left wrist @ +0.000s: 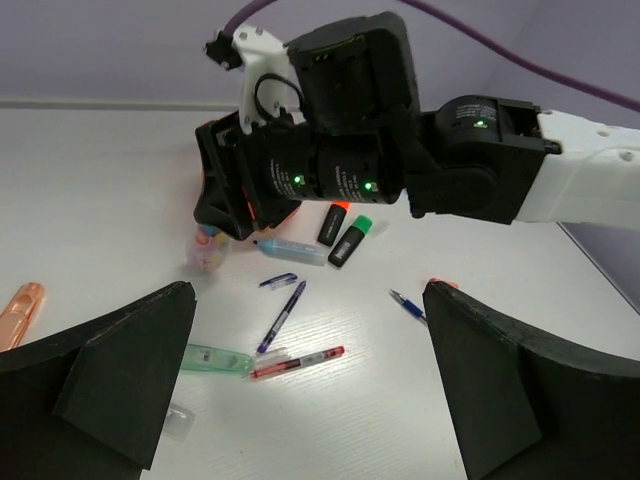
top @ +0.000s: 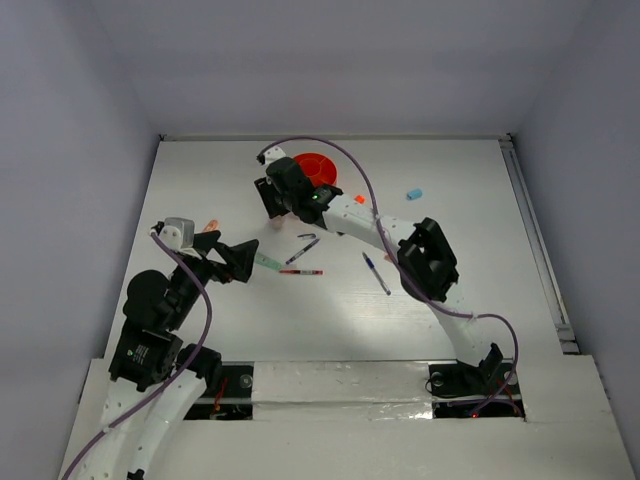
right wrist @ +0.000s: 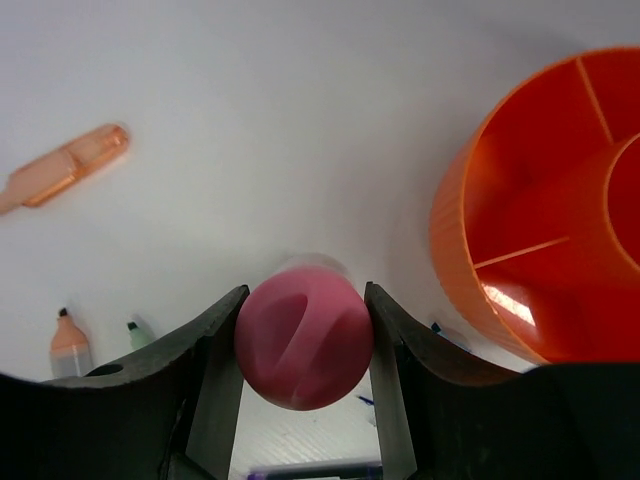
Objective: Sort the stationery into containers
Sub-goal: Pick up the stationery from the center of the board, then place the stationery in the storage box.
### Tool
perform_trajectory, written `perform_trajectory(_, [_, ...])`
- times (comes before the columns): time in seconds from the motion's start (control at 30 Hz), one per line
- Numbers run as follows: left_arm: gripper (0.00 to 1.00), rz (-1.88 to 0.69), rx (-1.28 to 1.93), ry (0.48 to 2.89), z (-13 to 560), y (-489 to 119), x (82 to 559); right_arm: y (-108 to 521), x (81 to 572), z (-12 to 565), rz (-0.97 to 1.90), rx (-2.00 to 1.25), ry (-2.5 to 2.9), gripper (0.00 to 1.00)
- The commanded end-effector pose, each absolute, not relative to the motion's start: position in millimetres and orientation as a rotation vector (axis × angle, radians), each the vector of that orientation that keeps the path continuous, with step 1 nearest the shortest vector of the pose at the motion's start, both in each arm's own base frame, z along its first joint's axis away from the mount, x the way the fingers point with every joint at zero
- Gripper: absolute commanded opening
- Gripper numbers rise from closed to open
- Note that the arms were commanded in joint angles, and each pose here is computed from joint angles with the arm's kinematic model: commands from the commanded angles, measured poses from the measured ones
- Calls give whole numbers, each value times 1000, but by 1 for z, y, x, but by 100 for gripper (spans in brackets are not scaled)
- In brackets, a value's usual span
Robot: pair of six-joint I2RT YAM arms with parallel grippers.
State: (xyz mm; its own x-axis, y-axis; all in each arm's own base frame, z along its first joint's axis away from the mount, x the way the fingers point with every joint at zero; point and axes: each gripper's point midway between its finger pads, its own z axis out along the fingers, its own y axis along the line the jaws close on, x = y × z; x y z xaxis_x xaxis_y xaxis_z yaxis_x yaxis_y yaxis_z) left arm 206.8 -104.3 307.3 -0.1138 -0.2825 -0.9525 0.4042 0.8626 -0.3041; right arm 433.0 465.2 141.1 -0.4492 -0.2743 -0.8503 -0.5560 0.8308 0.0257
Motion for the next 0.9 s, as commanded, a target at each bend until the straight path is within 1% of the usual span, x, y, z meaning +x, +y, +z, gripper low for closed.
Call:
perform_trajectory(0.0, [99, -597, 93, 1572, 308, -108, 214, 476, 436, 292, 533, -480, 1724, 14])
perform_trajectory(0.1, [99, -588, 81, 1581, 306, -106, 217, 456, 446, 337, 544, -422, 1642, 13])
perform_trajectory(0.2, [99, -575, 69, 1587, 304, -103, 221, 437, 458, 354, 513, -396, 1612, 13])
perform_trajectory(0.3, [99, -568, 62, 1602, 301, -101, 226, 409, 480, 369, 402, -352, 1578, 13])
perform_trajectory(0.57, [99, -549, 42, 1612, 297, -95, 231, 371, 524, 359, 296, -327, 1607, 13])
perform_trajectory(0.73, [99, -544, 37, 1626, 294, -94, 235, 360, 540, 338, 262, -340, 1646, 13])
perform_trajectory(0.87, [99, -545, 43, 1632, 292, -94, 237, 366, 544, 320, 261, -368, 1678, 12])
